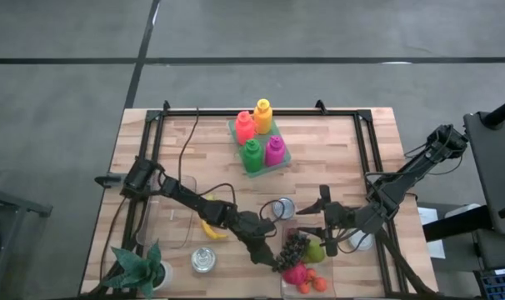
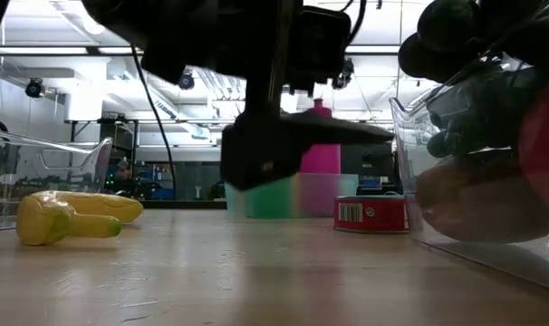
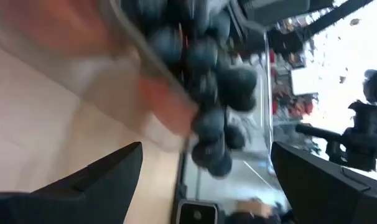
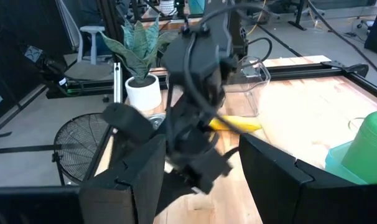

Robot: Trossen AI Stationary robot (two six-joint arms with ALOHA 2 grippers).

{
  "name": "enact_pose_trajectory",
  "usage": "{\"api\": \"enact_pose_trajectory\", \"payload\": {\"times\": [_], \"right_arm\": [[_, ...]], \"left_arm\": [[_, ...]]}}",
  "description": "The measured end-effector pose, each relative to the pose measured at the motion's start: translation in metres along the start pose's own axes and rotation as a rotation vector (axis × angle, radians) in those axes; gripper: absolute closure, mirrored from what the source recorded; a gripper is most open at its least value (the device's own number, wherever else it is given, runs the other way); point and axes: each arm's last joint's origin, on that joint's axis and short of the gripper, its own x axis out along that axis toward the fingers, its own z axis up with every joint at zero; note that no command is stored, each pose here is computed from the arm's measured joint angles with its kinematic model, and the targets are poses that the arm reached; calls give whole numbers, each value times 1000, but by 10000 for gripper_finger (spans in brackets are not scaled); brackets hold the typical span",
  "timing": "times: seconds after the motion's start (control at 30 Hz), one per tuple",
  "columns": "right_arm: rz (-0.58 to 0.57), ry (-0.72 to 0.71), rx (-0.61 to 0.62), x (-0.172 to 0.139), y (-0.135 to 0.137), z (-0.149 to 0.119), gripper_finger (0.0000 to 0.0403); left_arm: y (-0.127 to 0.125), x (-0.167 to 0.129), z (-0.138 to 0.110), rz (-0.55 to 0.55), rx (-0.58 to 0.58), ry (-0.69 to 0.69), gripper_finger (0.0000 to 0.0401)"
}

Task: Pick & Place Food Item
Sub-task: Put the black grapes into the bottom transparent bin

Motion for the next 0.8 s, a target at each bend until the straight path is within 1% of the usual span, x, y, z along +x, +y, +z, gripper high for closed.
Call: {"api": "enact_pose_trajectory", "payload": {"times": [0.13, 0.27, 0.47, 0.67, 0.8], "right_arm": [[0, -1, 1, 0, 0, 0, 203], [0, 0, 0, 0, 0, 0, 203], [-1, 0, 0, 0, 0, 0, 203], [-1, -1, 1, 0, 0, 0, 203], [-1, 0, 0, 0, 0, 0, 203]], "left_arm": [[2, 4, -2, -33, -17, 11, 43], [2, 5, -3, -33, -17, 10, 43], [-10, 13, -6, -70, 28, 50, 43], [-2, 30, -2, -71, 23, 97, 43], [-6, 33, 0, -92, 30, 107, 43]]}}
